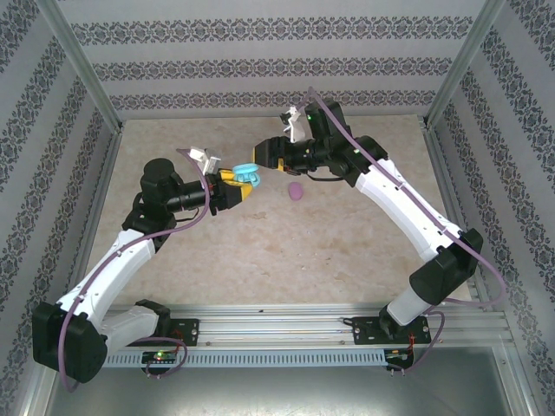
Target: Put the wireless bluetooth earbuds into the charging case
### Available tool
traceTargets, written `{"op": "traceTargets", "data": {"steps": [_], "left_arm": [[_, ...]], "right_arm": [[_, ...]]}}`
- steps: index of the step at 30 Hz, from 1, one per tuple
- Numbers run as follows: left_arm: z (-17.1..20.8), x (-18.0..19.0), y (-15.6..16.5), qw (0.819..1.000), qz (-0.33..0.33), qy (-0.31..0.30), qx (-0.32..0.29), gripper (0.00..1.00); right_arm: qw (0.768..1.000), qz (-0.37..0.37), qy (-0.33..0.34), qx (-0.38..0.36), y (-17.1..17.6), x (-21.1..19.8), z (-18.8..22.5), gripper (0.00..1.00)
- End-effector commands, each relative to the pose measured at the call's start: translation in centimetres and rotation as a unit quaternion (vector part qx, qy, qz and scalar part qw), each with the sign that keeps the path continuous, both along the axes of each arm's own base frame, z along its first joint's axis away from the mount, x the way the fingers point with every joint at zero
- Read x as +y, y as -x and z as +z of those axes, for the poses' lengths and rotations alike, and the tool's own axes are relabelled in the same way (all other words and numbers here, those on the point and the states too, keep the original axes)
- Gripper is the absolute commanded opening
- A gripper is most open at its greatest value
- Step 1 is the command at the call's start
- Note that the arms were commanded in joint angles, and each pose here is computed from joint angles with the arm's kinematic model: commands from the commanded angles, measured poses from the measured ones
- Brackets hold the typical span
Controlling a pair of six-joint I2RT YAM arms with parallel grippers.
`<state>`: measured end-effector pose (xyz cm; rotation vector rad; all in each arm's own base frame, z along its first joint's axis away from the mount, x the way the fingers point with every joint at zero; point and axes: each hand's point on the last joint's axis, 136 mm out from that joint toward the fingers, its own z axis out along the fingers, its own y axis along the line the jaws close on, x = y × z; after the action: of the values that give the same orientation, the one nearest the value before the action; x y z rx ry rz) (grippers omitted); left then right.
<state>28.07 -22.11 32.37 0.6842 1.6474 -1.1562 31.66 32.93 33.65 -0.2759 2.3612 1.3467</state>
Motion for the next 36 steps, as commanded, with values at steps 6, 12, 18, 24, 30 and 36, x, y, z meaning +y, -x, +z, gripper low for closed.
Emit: {"op": "traceTargets", "data": {"steps": [6,12,18,24,30,36], "left_arm": [[3.2,-0.5,-0.2,0.999,-0.001,0.035,-0.032,0.23],[3.1,-0.4,-1.1,0.999,0.012,0.049,-0.018,0.23],[3.3,-0.5,-1.8,0.998,0.019,0.061,-0.015,0.22],[3.3,-0.5,-2.2,0.998,0.026,0.062,-0.013,0.22],[2.9,-0.6,-2.0,0.998,0.022,0.054,-0.013,0.25],[2.7,-0.5,-1.3,0.999,0.012,0.038,-0.024,0.34]], "right_arm": [[0.999,0.009,-0.034,0.026,1.3,0.3,-0.1,0.63],[0.996,0.012,-0.078,0.051,1.7,1.1,0.5,0.64],[0.991,0.021,-0.109,0.069,2.4,2.3,1.1,0.65],[0.986,0.034,-0.135,0.090,2.8,3.3,1.5,0.63],[0.981,0.034,-0.160,0.106,2.7,3.6,1.9,0.51],[0.976,0.031,-0.181,0.116,2.3,3.8,2.4,0.41]]}}
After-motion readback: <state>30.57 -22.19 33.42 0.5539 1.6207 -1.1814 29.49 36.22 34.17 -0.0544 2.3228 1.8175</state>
